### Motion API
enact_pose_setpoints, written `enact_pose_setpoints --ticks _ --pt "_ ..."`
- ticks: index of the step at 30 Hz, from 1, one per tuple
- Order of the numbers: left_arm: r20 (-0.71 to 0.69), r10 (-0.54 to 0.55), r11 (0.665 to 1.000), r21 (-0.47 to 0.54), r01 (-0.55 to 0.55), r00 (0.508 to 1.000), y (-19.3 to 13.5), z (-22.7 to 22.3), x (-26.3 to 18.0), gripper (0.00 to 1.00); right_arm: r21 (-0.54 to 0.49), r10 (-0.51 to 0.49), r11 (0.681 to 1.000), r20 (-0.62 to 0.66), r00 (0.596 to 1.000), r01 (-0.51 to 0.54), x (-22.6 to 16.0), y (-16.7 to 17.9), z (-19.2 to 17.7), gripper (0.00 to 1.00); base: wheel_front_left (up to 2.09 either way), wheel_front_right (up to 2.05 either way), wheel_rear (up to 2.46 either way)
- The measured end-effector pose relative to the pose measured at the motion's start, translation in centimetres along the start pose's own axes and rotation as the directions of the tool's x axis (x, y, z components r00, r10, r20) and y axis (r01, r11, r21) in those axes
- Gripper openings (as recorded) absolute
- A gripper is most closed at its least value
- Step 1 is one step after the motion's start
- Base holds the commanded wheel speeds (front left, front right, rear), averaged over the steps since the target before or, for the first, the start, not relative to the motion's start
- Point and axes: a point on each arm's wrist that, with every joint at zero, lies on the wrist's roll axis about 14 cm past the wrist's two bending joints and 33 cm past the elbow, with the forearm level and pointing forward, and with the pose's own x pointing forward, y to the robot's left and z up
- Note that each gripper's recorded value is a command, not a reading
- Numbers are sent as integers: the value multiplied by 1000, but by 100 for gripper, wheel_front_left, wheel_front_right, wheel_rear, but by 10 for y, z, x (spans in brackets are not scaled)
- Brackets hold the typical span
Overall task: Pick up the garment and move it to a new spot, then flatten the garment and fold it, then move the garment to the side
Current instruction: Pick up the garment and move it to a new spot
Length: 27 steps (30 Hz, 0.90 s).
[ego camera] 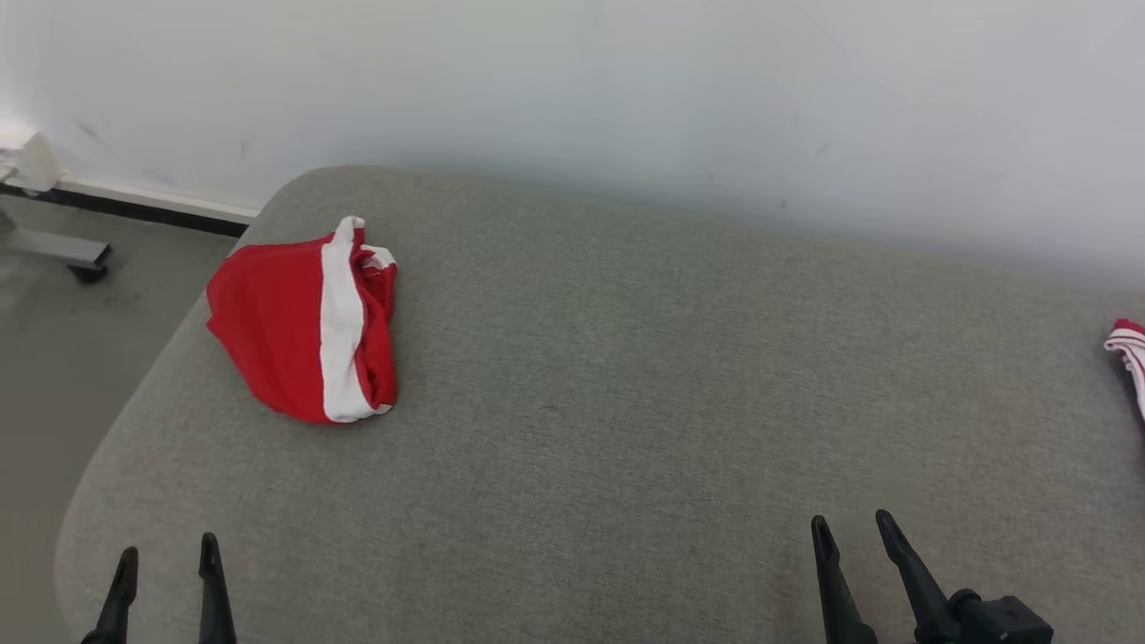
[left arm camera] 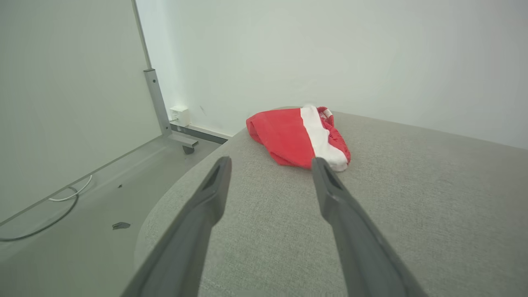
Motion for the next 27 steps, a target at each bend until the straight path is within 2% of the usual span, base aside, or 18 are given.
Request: enact_pose_setpoints --ticks 4,13,21,27 --pt "-3 56 998 10 -56 998 20 0 -8 100 4 46 999 -11 999 -46 8 13 -4 100 0 0 0" --pt "-15 114 993 14 -113 993 39 -2 -19 100 8 93 996 -25 995 -93 18 27 -9 100 0 0 0" --pt "-28 98 995 11 -97 995 33 -6 -13 100 10 90 996 -29 996 -90 18 24 -10 100 0 0 0" --pt "47 49 999 -6 -49 998 19 18 29 100 -16 62 998 -8 998 -63 25 8 -4 100 0 0 0"
